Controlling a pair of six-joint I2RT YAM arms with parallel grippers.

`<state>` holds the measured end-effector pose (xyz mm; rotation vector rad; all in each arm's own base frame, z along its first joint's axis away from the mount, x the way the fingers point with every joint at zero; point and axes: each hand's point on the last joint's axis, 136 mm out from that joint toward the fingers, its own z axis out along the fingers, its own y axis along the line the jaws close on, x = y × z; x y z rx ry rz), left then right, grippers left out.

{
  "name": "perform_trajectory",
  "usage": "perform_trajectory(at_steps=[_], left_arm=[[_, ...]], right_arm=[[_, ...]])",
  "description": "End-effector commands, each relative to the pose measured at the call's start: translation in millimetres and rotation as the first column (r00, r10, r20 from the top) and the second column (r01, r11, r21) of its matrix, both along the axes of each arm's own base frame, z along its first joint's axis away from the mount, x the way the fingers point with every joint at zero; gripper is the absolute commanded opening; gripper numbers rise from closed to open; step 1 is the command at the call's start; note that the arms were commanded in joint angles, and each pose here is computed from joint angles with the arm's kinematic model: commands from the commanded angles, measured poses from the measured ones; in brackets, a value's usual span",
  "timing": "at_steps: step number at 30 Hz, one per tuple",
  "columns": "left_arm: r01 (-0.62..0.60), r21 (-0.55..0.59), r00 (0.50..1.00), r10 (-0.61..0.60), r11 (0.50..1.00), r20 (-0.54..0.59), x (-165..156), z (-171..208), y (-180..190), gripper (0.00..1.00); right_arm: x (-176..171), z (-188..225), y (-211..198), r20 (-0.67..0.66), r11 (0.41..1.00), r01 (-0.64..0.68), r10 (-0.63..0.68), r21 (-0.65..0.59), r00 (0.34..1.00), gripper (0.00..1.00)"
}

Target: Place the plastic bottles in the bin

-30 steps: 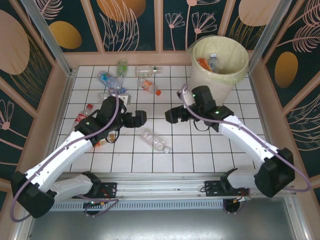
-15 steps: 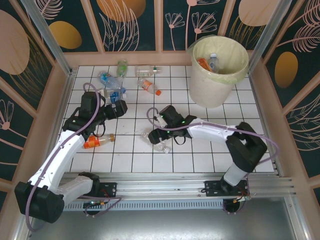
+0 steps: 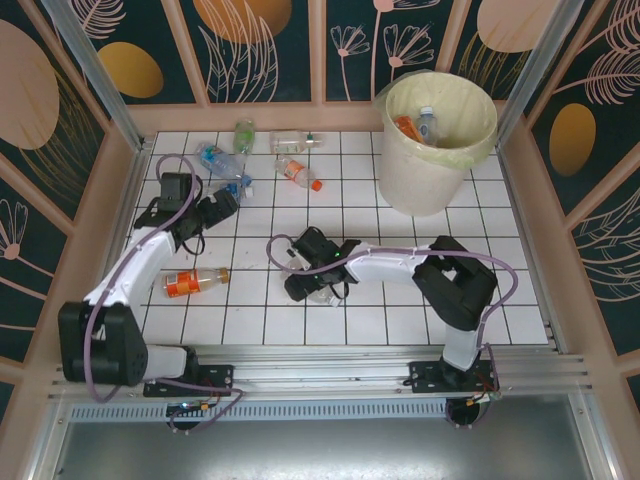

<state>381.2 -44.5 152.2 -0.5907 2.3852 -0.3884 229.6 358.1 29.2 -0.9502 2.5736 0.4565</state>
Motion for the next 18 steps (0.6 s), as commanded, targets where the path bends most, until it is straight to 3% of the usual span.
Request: perform_trajectory(at_steps=[1,9,15,18], left_arm=[[-0.043,0.090,0.999,0.040,0.995,0.028,33,12,16,0.99],[-0.058,0.228,0.994,0.078,0.972,-0.080,91,-19,36,0.99],[-0.008,0.306,0.992,0.045,0.952,-0.114,126,-29,42,0.99],[0.077,0.369,0.990,-0.028,0.926,-0.137,138,-34,43,0.99]], right_arm=[[11,3,1,0.064,0.999,0.024,-0.022,-0.032,0.998,0.79],[22,9,-8,0.127,0.997,0.073,-0.069,-0.028,0.989,0.64],[39,46,-13,0.148,0.989,0.113,-0.127,0.099,0.981,0.60],[52,78,-17,0.169,0.976,0.127,-0.158,0.179,0.973,0.60]])
